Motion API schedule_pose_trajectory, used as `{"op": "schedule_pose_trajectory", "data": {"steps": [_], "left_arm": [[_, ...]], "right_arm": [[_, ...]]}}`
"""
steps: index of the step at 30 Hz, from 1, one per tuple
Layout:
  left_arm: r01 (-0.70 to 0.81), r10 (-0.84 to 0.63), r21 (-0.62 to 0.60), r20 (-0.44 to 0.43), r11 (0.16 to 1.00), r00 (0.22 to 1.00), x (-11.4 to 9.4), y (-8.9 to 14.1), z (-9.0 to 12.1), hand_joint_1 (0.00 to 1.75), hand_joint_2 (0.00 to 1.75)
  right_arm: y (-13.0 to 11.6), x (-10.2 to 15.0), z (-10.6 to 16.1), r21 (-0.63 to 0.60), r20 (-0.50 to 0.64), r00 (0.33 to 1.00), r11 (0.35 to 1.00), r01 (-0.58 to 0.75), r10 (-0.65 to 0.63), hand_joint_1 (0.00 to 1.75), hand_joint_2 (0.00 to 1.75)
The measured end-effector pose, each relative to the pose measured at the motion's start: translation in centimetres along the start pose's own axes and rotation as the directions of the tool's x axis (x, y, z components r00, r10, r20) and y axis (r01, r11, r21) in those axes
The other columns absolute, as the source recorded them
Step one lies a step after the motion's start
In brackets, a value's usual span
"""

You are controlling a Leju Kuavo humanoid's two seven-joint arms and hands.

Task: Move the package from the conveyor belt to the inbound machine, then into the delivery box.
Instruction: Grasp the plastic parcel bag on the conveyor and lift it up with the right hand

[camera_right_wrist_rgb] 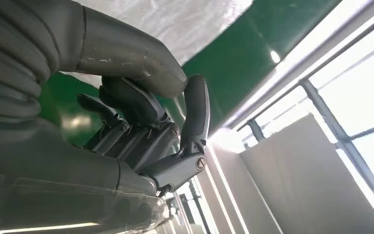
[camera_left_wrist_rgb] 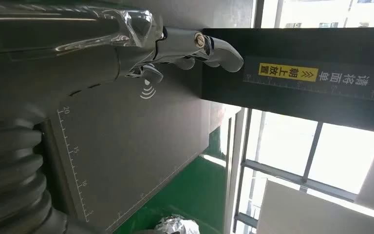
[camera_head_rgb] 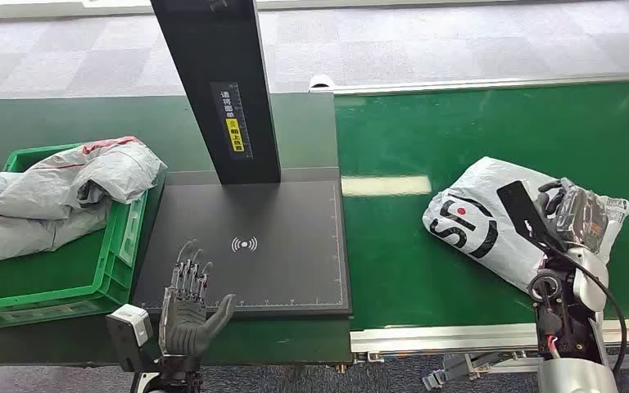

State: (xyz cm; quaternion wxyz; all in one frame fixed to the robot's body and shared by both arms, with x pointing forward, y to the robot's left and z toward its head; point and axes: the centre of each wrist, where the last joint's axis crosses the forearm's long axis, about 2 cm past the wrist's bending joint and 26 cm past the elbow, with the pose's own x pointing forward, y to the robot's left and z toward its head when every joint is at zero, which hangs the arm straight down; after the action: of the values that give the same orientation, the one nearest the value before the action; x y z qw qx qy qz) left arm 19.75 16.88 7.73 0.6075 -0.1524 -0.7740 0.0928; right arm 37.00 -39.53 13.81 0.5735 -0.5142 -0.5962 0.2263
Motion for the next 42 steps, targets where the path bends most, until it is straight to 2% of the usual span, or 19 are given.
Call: {"op": "schedule_pose_trajectory", "data": {"steps": [1, 2, 4, 9, 14, 19, 28, 35, 39, 42], "left_arm": [[0.001, -0.001, -0.002, 0.003, 1.000, 1.000, 0.0, 0.0, 0.0, 0.00, 1.75], [0.000, 0.000, -0.006, 0.004, 1.000, 1.000, 0.0, -0.1, 0.0, 0.00, 1.75], [-0.004, 0.004, -0.017, 0.007, 1.000, 1.000, -0.1, -0.3, 0.1, 0.00, 1.75], [-0.021, 0.022, -0.047, 0.005, 0.999, 1.000, -0.1, -0.4, -0.3, 0.00, 1.75], [-0.026, 0.026, -0.078, -0.002, 0.997, 1.000, 0.0, -0.5, -0.7, 0.00, 1.75], [-0.029, 0.029, -0.097, -0.002, 0.995, 1.000, 0.0, -0.5, -1.1, 0.00, 1.75], [-0.030, 0.030, -0.111, -0.005, 0.993, 1.000, -0.1, -0.5, -1.4, 0.00, 1.75], [-0.030, 0.029, -0.113, -0.004, 0.993, 1.000, -0.1, -0.5, -1.6, 0.00, 1.75], [-0.032, 0.031, -0.113, -0.004, 0.993, 1.000, 0.0, -0.6, -1.7, 0.00, 1.75], [-0.033, 0.033, -0.115, -0.007, 0.993, 0.999, 0.0, -0.8, -1.7, 0.00, 1.75]], "right_arm": [[-0.1, 1.2, 0.2, 0.004, 0.018, 1.000, 1.000, 0.002, -0.002, 1.16, 1.75], [-0.2, 1.8, 0.3, 0.022, 0.024, 1.000, 1.000, 0.009, -0.009, 0.87, 1.75], [-0.1, 3.3, 0.6, 0.076, 0.047, 0.998, 0.997, 0.025, -0.028, 0.00, 1.75], [1.1, 0.6, 0.3, 0.177, 0.010, 0.999, 0.983, 0.048, -0.050, 0.00, 1.75], [2.2, -3.1, 1.2, 0.251, -0.093, 0.995, 0.967, 0.047, -0.025, 0.00, 1.75], [2.9, -5.8, 2.2, 0.318, -0.193, 0.981, 0.947, 0.052, 0.011, 0.00, 1.75], [4.2, -8.5, 4.1, 0.431, -0.318, 0.947, 0.897, 0.100, 0.048, 0.00, 1.75], [5.2, -8.9, 5.1, 0.487, -0.363, 0.928, 0.866, 0.116, 0.079, 0.00, 1.75], [5.5, -8.5, 5.3, 0.504, -0.370, 0.925, 0.856, 0.116, 0.092, 1.75, 1.75], [5.7, -8.3, 5.3, 0.485, -0.362, 0.928, 0.867, 0.112, 0.083, 1.75, 1.75]]}}
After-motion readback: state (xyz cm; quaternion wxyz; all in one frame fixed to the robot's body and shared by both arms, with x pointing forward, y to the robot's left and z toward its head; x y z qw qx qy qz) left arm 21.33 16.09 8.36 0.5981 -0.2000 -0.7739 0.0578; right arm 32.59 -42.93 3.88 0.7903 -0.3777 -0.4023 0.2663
